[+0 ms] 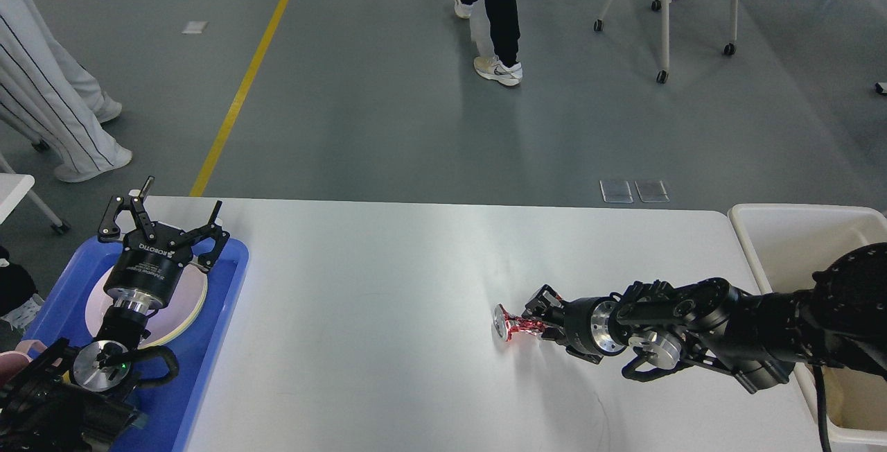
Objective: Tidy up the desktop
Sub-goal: 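Reach the right gripper to the red crushed can and grasp it, then carry the red can over the white bin and release it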
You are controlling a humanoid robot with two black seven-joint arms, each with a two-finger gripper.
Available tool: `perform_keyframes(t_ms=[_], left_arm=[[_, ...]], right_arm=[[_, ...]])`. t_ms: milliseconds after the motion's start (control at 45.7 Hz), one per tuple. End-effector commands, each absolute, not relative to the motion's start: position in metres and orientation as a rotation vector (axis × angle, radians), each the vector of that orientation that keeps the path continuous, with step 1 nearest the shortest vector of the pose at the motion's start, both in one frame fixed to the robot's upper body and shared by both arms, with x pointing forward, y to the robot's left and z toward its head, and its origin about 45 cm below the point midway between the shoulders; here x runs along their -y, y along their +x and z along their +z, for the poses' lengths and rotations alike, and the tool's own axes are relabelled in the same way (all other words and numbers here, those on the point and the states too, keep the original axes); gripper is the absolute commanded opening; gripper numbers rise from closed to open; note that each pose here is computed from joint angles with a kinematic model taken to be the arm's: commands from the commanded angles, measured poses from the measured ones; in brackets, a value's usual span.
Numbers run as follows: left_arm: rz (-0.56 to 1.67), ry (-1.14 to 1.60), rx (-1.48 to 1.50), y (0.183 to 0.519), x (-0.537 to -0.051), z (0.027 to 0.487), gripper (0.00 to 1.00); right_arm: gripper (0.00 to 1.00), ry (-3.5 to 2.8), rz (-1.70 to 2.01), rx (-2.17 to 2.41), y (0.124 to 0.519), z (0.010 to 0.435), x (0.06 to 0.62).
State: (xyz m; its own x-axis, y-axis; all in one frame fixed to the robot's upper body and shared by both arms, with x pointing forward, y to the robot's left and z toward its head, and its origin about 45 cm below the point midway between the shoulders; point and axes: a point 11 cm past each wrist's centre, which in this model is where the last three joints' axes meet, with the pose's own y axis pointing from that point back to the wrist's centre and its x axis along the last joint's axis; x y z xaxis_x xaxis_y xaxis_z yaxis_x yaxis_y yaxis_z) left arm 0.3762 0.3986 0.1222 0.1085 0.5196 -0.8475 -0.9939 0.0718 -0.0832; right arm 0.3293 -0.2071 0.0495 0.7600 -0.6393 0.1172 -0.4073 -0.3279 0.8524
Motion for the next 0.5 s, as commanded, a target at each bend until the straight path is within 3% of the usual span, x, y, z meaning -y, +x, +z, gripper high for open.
perform_keyframes(t_ms=[0, 66, 328, 416, 482], left_arm=[[1.316, -0.81, -0.751, 0.3761, -0.399, 0.1222, 0.98], [1.316, -0.813, -0.752, 0.3762, -0.3985, 0.122, 0.98], [1.316, -0.813, -0.752, 0.3762, -0.3985, 0.122, 0.98], [1.315, -0.812, -0.753, 0.3762, -0.3984, 0.122, 0.98], [1.317, -0.812, -0.75, 0.3761, -0.3992, 0.1223, 0.98]], right_arm=[[0.78, 1.968, -0.3, 0.794, 0.329, 0.049, 0.2066], [0.85, 1.968, -0.309, 0.795, 0.327, 0.0473, 0.2065], [0.81, 1.956, -0.304, 0.831, 0.3321, 0.0442, 0.2128], [0.73, 1.954, -0.303, 0.834, 0.3324, 0.0436, 0.2137], [0.52, 1.952, -0.298, 0.831, 0.332, 0.0429, 0.2145]])
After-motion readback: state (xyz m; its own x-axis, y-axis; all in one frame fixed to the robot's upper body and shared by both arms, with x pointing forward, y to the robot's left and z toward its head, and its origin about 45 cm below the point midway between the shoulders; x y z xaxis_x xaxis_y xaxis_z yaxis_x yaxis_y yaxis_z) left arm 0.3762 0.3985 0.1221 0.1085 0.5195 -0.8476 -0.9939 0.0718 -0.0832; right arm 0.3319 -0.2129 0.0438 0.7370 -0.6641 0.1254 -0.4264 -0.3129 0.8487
